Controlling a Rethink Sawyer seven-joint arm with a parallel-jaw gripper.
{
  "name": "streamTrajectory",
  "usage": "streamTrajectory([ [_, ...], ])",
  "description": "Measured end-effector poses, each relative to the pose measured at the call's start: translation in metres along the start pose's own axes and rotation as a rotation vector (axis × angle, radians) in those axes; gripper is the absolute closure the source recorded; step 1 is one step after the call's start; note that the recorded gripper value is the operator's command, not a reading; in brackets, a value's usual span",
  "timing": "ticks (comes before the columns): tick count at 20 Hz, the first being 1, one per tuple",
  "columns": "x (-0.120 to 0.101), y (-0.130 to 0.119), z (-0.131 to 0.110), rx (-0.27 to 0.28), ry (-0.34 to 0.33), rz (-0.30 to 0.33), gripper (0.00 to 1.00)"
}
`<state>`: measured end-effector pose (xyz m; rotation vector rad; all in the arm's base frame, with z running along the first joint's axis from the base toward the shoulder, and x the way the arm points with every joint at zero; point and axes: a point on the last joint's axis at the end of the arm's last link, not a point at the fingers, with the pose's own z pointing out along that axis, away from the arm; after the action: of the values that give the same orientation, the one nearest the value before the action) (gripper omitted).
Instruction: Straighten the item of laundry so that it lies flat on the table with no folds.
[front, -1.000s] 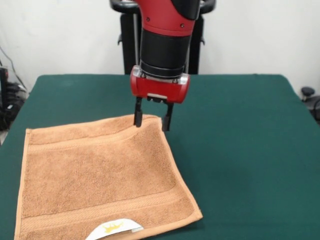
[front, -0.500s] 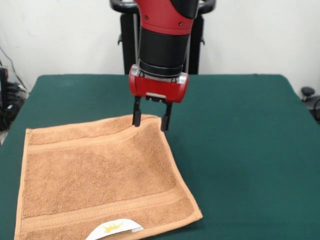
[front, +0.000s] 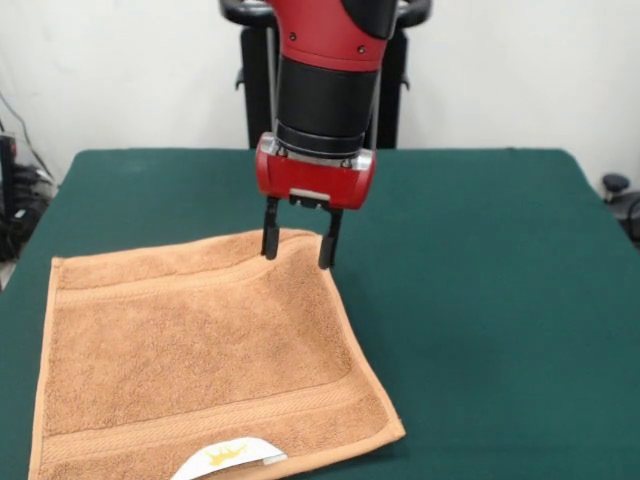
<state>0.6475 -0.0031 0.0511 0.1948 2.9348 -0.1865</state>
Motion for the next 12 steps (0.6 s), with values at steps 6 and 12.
streamTrajectory([
  [6, 0.007, -0.003, 0.014, 0.001, -0.001, 0.005, 0.0],
  [12, 0.018, -0.001, 0.026, -0.001, 0.026, 0.001, 0.0],
])
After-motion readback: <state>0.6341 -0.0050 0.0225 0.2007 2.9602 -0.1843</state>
